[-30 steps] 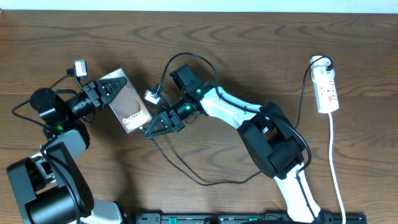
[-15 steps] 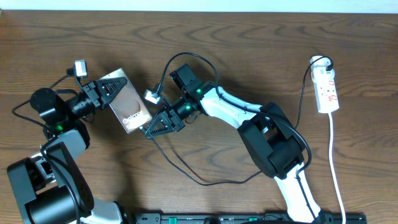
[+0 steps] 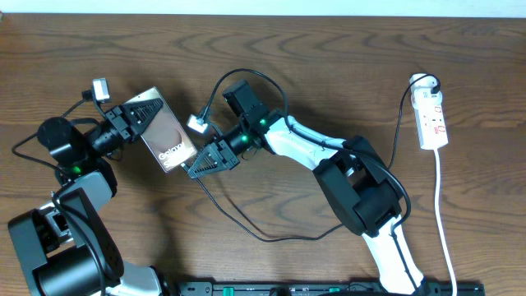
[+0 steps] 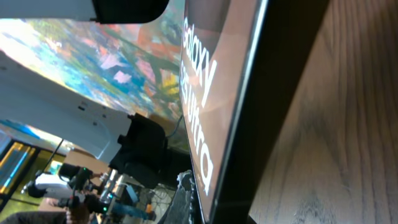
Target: Plug charger to phone and switch on socket
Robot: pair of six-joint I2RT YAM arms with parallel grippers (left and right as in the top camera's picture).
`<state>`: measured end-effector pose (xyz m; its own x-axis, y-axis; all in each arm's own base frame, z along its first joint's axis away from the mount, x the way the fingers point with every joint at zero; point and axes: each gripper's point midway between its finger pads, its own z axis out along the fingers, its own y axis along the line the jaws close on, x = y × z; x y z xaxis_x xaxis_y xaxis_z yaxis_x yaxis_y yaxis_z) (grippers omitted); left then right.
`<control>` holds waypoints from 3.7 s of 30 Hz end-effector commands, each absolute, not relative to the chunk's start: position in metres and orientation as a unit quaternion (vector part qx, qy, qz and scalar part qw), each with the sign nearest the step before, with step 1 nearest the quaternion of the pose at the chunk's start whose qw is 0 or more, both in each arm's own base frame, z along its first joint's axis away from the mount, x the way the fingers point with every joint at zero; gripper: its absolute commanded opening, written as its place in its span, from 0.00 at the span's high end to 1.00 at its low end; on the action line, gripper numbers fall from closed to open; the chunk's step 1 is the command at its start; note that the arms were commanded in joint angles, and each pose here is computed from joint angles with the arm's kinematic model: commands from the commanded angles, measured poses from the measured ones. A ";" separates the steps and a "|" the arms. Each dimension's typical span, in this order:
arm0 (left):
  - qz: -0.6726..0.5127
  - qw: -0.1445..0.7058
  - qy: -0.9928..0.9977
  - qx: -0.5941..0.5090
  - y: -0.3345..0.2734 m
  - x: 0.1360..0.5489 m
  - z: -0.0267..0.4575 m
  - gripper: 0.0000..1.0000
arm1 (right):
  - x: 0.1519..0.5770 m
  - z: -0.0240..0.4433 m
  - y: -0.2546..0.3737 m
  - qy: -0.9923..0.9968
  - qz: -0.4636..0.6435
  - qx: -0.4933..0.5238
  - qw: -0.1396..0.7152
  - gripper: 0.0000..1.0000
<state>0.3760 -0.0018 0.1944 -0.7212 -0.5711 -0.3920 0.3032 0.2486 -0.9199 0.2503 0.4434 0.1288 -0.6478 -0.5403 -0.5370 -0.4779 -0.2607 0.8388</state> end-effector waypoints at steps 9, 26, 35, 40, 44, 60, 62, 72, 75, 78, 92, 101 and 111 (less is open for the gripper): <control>-0.621 0.336 0.705 -0.064 -0.014 0.365 0.198 0.92 | 0.281 0.134 0.452 -0.646 -0.658 0.387 -0.006 0.99; -0.623 0.332 0.706 -0.058 -0.030 0.370 0.198 0.93 | 0.287 0.134 0.450 -0.651 -0.657 0.381 -0.012 0.99; -0.611 0.354 0.702 -0.094 -0.027 0.384 0.198 0.92 | 0.298 0.134 0.456 -0.670 -0.648 0.362 -0.028 0.99; -0.609 0.356 0.702 -0.096 -0.036 0.388 0.198 0.93 | 0.306 0.137 0.460 -0.676 -0.646 0.352 -0.041 0.99; -0.610 0.358 0.702 -0.090 -0.039 0.388 0.199 0.92 | 0.307 0.140 0.461 -0.674 -0.648 0.352 -0.044 0.99; -0.607 0.365 0.700 -0.089 -0.028 0.386 0.201 0.92 | 0.304 0.142 0.458 -0.667 -0.655 0.353 -0.033 0.99; -0.606 0.367 0.700 -0.092 -0.022 0.385 0.201 0.92 | 0.303 0.142 0.457 -0.667 -0.656 0.352 -0.027 0.99; -0.597 0.380 0.697 -0.118 0.016 0.378 0.201 0.92 | 0.299 0.130 0.454 -0.684 -0.644 0.343 -0.011 0.99; -0.593 0.386 0.695 -0.126 0.027 0.376 0.201 0.93 | 0.299 0.126 0.453 -0.691 -0.638 0.339 -0.009 0.99; -0.591 0.390 0.693 -0.136 0.037 0.374 0.201 0.93 | 0.300 0.121 0.452 -0.700 -0.631 0.335 -0.007 0.99; -0.613 0.353 0.701 -0.094 0.029 0.354 0.200 0.93 | 0.332 0.041 0.398 -0.882 -0.427 0.201 0.017 0.99; -0.617 0.346 0.702 -0.086 0.025 0.352 0.200 0.92 | 0.365 0.041 0.313 -0.981 -0.131 0.140 -0.029 0.99; -0.630 0.319 0.706 -0.054 -0.010 0.347 0.190 0.93 | 0.356 0.026 0.241 -0.998 0.050 0.046 -0.018 0.99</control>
